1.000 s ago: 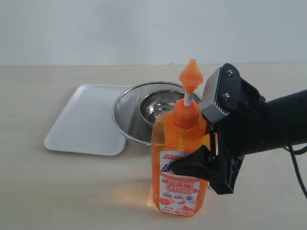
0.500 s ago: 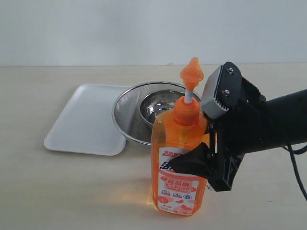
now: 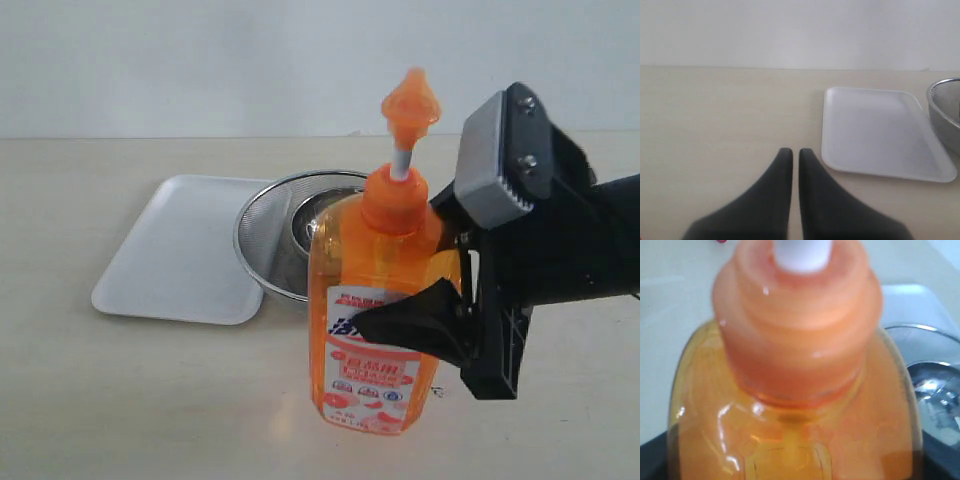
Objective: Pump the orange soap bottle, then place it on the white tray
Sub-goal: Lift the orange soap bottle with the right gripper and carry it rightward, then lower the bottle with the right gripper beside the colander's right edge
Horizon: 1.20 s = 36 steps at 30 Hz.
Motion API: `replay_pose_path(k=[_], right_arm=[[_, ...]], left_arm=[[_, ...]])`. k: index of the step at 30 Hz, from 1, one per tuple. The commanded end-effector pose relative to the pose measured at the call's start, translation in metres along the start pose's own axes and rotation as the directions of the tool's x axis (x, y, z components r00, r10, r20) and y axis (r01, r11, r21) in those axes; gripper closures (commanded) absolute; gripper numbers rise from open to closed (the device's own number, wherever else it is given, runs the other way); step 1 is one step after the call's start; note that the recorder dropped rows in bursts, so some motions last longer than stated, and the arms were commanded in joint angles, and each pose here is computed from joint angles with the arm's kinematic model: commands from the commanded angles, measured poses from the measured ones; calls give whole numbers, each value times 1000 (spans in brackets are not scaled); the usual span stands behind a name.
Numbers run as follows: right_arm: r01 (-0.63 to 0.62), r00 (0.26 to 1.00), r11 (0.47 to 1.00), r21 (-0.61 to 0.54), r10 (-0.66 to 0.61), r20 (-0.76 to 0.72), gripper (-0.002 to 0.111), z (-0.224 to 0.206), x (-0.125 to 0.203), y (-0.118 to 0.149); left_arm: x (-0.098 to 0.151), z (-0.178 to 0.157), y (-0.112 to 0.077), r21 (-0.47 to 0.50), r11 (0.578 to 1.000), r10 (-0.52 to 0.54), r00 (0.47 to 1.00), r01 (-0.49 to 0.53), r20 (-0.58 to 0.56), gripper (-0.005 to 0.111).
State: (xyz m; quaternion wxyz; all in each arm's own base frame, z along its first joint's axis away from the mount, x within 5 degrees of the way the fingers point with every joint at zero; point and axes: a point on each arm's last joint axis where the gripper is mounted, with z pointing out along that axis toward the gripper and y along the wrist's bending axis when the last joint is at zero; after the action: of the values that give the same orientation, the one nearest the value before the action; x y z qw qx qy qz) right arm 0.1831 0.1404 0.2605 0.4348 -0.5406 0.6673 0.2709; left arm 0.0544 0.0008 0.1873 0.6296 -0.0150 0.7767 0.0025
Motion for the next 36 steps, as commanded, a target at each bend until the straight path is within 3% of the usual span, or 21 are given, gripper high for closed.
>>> replay_pose_path(k=[1, 6, 11, 15, 19, 24, 36], right_arm=[[35, 993, 992, 117, -48, 107, 108, -29, -26, 8], [43, 982, 947, 318, -99, 163, 108, -61, -42, 14], [-52, 970, 867, 496, -75, 232, 108, -89, -51, 15], [-144, 963, 783, 605, -31, 269, 108, -102, -50, 8], [-237, 955, 656, 717, 22, 296, 108, -111, -45, -6], [-303, 946, 505, 808, 60, 317, 108, -121, -39, -18], [-279, 955, 379, 882, 210, 212, 108, -87, -9, -58]], left_arm=[[1, 0, 0, -1, 1000, -6, 1000, 6, -3, 102], [1, 0, 0, -1, 1000, -6, 1000, 6, -3, 102], [1, 0, 0, -1, 1000, -6, 1000, 6, -3, 102], [1, 0, 0, -1, 1000, -6, 1000, 6, -3, 102], [1, 0, 0, -1, 1000, -6, 1000, 6, -3, 102], [1, 0, 0, -1, 1000, -6, 1000, 6, -3, 102], [1, 0, 0, -1, 1000, -6, 1000, 6, -3, 102]])
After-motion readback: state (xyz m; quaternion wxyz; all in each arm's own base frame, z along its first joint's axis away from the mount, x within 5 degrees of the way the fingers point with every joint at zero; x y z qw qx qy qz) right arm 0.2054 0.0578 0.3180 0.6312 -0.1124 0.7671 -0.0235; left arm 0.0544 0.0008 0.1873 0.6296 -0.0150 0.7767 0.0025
